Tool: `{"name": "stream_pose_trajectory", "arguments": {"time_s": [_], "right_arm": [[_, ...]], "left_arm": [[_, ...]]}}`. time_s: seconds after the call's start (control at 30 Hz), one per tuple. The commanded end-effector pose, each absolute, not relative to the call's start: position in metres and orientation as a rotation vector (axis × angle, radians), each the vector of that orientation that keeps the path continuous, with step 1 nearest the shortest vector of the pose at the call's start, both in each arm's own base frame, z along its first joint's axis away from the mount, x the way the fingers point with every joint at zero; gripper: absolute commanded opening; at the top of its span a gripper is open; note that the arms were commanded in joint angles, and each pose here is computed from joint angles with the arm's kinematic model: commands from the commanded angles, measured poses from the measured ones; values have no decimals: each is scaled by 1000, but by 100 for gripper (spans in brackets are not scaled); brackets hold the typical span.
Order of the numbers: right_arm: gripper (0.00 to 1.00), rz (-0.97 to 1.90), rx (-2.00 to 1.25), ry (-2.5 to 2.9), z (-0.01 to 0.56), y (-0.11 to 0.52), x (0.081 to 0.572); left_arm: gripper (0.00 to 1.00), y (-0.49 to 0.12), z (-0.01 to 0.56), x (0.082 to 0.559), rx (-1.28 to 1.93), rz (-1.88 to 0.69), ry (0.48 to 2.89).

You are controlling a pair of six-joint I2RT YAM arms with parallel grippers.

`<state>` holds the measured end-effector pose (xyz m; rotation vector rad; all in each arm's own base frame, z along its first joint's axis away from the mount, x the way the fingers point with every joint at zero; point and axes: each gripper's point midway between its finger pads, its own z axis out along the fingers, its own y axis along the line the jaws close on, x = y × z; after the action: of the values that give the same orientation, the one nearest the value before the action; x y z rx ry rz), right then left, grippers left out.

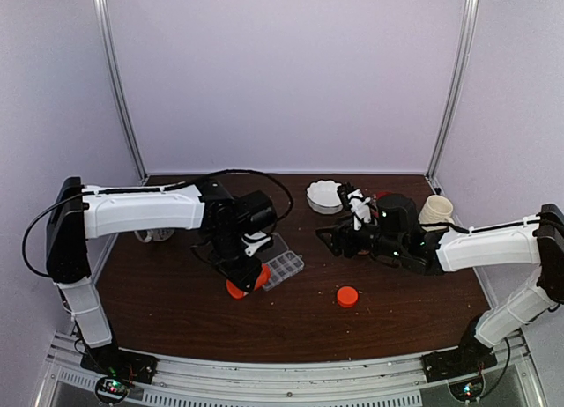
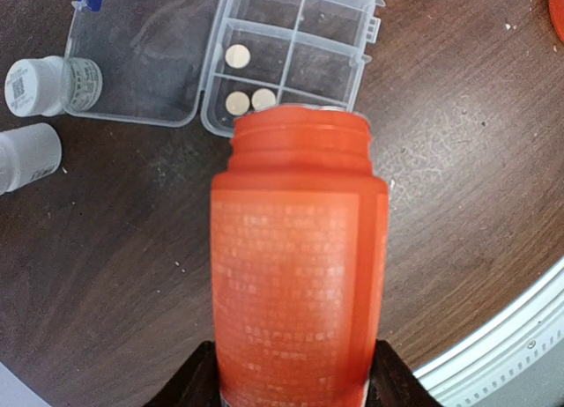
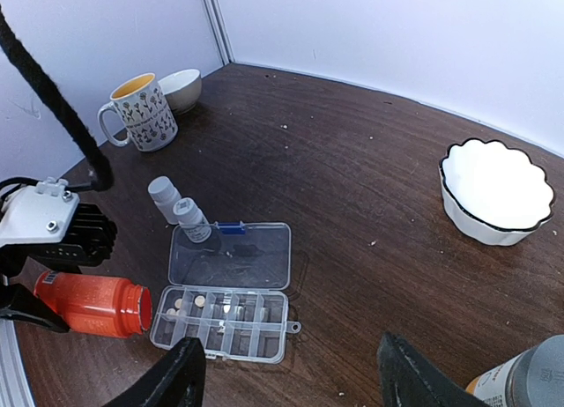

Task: Sort the pills into containers
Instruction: Pour the pill into the compartment of the pill container.

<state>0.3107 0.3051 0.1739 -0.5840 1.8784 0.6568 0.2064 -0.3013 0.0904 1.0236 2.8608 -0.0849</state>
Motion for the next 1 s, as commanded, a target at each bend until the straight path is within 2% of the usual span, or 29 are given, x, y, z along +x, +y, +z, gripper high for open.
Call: {"name": "stream_pose_trajectory", "arguments": {"time_s": [0.0, 0.73, 0.97], "right_arm": [[70, 634, -583, 1872, 176, 305, 315], [70, 624, -595, 1884, 174, 306, 315], [70, 620, -597, 1885, 174, 305, 316]], "left_arm": [[0, -303, 98, 208, 1063, -77, 2869], [0, -303, 76, 215, 1115, -2, 2892], [0, -303, 88, 216, 1118, 3, 2894]]}}
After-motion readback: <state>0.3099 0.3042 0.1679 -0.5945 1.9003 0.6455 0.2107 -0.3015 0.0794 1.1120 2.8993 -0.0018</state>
